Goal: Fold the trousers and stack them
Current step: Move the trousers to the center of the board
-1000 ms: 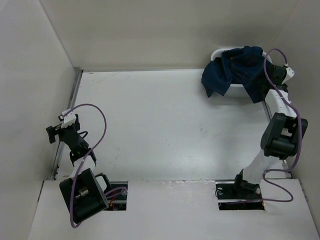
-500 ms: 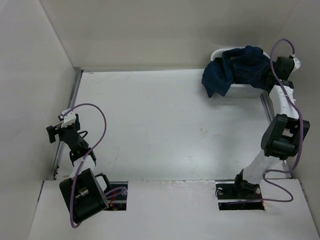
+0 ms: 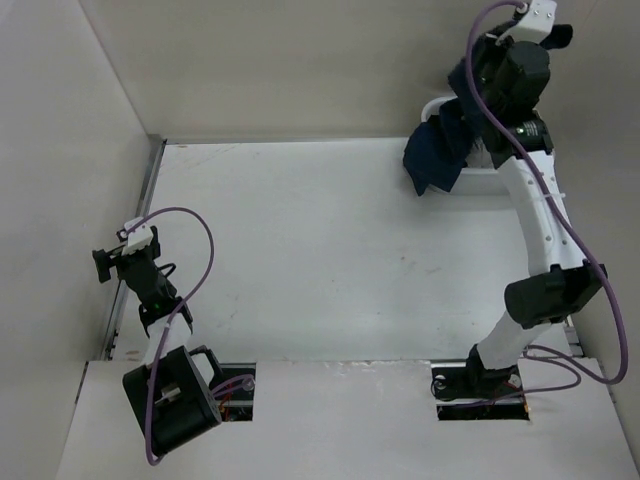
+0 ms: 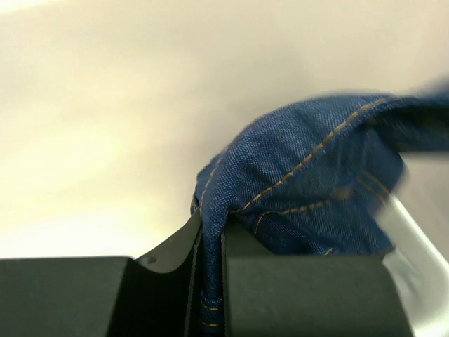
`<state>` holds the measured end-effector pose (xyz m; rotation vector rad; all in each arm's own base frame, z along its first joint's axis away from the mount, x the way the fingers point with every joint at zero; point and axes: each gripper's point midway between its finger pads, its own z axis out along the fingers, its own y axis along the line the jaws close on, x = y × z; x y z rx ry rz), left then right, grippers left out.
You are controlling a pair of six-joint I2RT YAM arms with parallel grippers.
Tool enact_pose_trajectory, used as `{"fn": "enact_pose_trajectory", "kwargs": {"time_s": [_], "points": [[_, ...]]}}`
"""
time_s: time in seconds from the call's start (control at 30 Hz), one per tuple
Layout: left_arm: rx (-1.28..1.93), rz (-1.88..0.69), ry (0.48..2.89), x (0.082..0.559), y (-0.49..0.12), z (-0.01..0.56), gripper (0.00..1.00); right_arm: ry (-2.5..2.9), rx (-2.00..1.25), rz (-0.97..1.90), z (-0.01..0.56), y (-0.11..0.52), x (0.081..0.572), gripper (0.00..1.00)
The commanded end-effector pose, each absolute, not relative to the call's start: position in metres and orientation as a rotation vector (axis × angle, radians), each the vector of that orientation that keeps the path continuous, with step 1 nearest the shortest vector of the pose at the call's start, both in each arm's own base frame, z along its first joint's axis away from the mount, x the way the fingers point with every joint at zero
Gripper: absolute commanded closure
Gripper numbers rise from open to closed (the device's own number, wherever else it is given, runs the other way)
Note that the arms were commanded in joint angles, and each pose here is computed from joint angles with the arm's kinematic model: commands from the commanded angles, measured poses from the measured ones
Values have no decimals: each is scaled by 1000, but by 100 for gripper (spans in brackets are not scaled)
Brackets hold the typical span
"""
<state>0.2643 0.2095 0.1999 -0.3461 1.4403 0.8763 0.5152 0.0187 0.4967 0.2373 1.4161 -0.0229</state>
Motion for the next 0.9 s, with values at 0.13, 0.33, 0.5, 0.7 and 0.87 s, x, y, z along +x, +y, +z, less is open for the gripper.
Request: {"fn": "enact_pose_trajectory", "kwargs": {"time_s": [0.13,0.33,0.5,0.7,0.87], "points": [[-347,842,1355,263,204,218,19,692,-66,500,751,185,337,99],[-355,838,1352,263,205,218,19,327,-267,780,818,205,168,97],[-366,837,1354,263,208,219,18,469,-307,776,764,207,174,93],[-343,823,1370,272,209,232,16,1011,-297,659,558,237,270,84],[-100,632,1659,326,170,259,16,1614,-52,546,311,199,284,0]]}}
